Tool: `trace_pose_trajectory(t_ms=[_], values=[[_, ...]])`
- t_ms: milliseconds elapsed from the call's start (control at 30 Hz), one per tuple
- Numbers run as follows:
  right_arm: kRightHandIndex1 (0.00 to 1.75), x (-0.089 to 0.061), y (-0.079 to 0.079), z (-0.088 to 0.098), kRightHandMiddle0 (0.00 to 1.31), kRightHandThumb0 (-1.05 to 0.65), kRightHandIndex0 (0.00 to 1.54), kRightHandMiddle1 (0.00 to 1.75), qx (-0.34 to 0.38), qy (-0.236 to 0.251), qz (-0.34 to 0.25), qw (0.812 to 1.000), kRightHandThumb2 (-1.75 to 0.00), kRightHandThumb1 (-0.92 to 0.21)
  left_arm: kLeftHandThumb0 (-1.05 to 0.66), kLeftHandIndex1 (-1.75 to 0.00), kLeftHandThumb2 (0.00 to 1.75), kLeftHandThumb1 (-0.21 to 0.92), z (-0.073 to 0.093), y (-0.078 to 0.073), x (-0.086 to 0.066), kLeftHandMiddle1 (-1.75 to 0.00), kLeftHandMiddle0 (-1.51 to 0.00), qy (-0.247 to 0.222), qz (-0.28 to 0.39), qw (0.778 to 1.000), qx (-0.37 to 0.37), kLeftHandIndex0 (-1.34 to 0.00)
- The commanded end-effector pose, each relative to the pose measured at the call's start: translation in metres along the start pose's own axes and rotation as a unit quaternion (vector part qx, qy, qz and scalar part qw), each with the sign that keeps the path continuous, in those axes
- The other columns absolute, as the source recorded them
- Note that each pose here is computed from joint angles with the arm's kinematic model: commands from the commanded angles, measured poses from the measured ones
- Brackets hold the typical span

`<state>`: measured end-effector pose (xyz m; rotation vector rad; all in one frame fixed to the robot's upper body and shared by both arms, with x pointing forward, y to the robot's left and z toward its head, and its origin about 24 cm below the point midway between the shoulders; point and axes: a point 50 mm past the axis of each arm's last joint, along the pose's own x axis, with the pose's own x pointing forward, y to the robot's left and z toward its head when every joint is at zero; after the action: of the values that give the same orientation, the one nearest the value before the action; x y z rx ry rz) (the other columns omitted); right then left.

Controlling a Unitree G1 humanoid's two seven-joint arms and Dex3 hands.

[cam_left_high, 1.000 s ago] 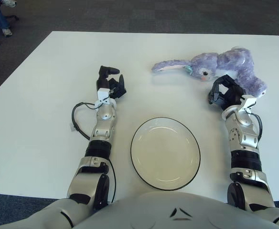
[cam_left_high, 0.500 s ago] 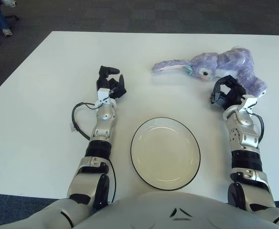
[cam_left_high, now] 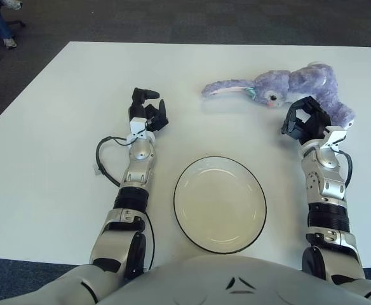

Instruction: Put the doll into the plate.

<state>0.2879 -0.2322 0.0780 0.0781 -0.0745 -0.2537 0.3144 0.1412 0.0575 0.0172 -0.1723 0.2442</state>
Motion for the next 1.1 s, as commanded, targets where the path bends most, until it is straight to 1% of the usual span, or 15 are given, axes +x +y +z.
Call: trace_pose_trajectory(t_ms=[0,233,267,300,367,400,500,600,633,733,900,967,1000,1033,1067], values=[[1.75,-0.002,-0.001,0.01,0.47,-0.43,0.92,1.75,-0.013,-0.023,0.001,1.0,-1.1,-0.49,-0.39,-1.75,0.91,0.64,-0.003,0.001,-0.003,-1.62,-0.95,0.004,-0.001,1.0,0.002,-0.37],[1.75,-0.006,-0.002,0.024,0.45,-0.42,0.86,1.75,-0.048,-0.067,0.026,0.996,-1.06,-0.52,-0.39,-1.75,0.9,0.64,-0.003,0.001,-0.004,-1.62,-0.95,0.005,-0.003,1.0,0.004,-0.37],[1.75,-0.008,-0.003,0.029,0.45,-0.42,0.86,1.75,-0.059,-0.08,0.034,0.994,-1.06,-0.52,-0.39,-1.75,0.9,0.64,-0.003,0.001,-0.004,-1.62,-0.95,0.006,-0.003,1.0,0.004,-0.37],[1.75,-0.009,-0.003,0.033,0.46,-0.27,0.78,1.7,-0.067,-0.09,0.041,0.993,-1.16,-0.43,-0.39,-1.75,0.9,0.64,-0.003,0.001,-0.004,-1.62,-0.95,0.006,-0.004,1.0,0.004,-0.37],[1.75,-0.014,-0.004,0.044,0.47,-0.14,0.72,1.67,-0.084,-0.112,0.054,0.989,-1.25,-0.35,-0.39,-1.75,0.9,0.64,-0.003,0.001,-0.004,-1.62,-0.95,0.006,-0.004,1.0,0.003,-0.37],[1.75,-0.016,-0.004,0.05,0.45,-0.09,0.69,1.67,-0.09,-0.121,0.061,0.987,-1.29,-0.33,-0.39,-1.75,0.9,0.65,-0.003,0.0,-0.004,-1.62,-0.95,0.006,-0.005,1.0,0.002,-0.37],[1.75,-0.02,-0.004,0.061,0.42,-0.04,0.66,1.71,-0.101,-0.135,0.075,0.983,-1.32,-0.31,-0.39,-1.75,0.89,0.65,-0.003,0.0,-0.004,-1.62,-0.94,0.005,-0.005,1.0,0.0,-0.36],[1.74,-0.022,-0.004,0.071,0.36,-0.02,0.63,1.73,-0.119,-0.148,0.089,0.978,-1.32,-0.32,-0.39,-1.75,0.89,0.65,-0.004,0.0,-0.004,-1.62,-0.94,0.005,-0.007,1.0,0.0,-0.36],[1.74,-0.022,-0.004,0.073,0.4,-0.01,0.57,1.74,-0.124,-0.151,0.092,0.976,-1.3,-0.33,-0.39,-1.75,0.89,0.65,-0.004,-0.001,-0.004,-1.62,-0.94,0.004,-0.007,1.0,0.0,-0.36],[1.75,-0.02,-0.002,0.083,0.43,-0.01,0.5,1.74,-0.159,-0.172,0.101,0.967,-1.28,-0.35,-0.39,-1.75,0.89,0.65,-0.004,-0.001,-0.003,-1.62,-0.94,0.005,-0.01,1.0,0.0,-0.36],[1.75,-0.018,0.0,0.092,0.43,-0.01,0.46,1.74,-0.219,-0.196,0.106,0.95,-1.24,-0.38,-0.39,-1.75,0.89,0.65,-0.005,-0.002,-0.003,-1.63,-0.94,0.006,-0.016,1.0,-0.003,-0.36],[1.75,-0.018,-0.001,0.092,0.42,-0.01,0.45,1.74,-0.264,-0.206,0.094,0.938,-1.23,-0.4,-0.39,-1.75,0.89,0.65,-0.005,-0.002,-0.004,-1.63,-0.94,0.005,-0.019,1.0,-0.003,-0.36],[1.75,-0.017,-0.001,0.093,0.41,-0.01,0.44,1.74,-0.297,-0.211,0.087,0.927,-1.21,-0.41,-0.39,-1.75,0.89,0.65,-0.005,-0.002,-0.004,-1.63,-0.94,0.005,-0.02,1.0,-0.002,-0.36],[1.75,-0.016,-0.002,0.093,0.4,-0.08,0.56,1.73,-0.318,-0.216,0.083,0.919,-1.12,-0.47,-0.39,-1.75,0.89,0.65,-0.005,-0.002,-0.004,-1.63,-0.94,0.004,-0.021,1.0,-0.001,-0.36],[1.75,-0.015,-0.002,0.094,0.39,-0.19,0.77,1.7,-0.348,-0.222,0.077,0.908,-0.96,-0.57,-0.39,-1.75,0.89,0.65,-0.006,-0.002,-0.004,-1.63,-0.94,0.004,-0.022,1.0,0.001,-0.36]])
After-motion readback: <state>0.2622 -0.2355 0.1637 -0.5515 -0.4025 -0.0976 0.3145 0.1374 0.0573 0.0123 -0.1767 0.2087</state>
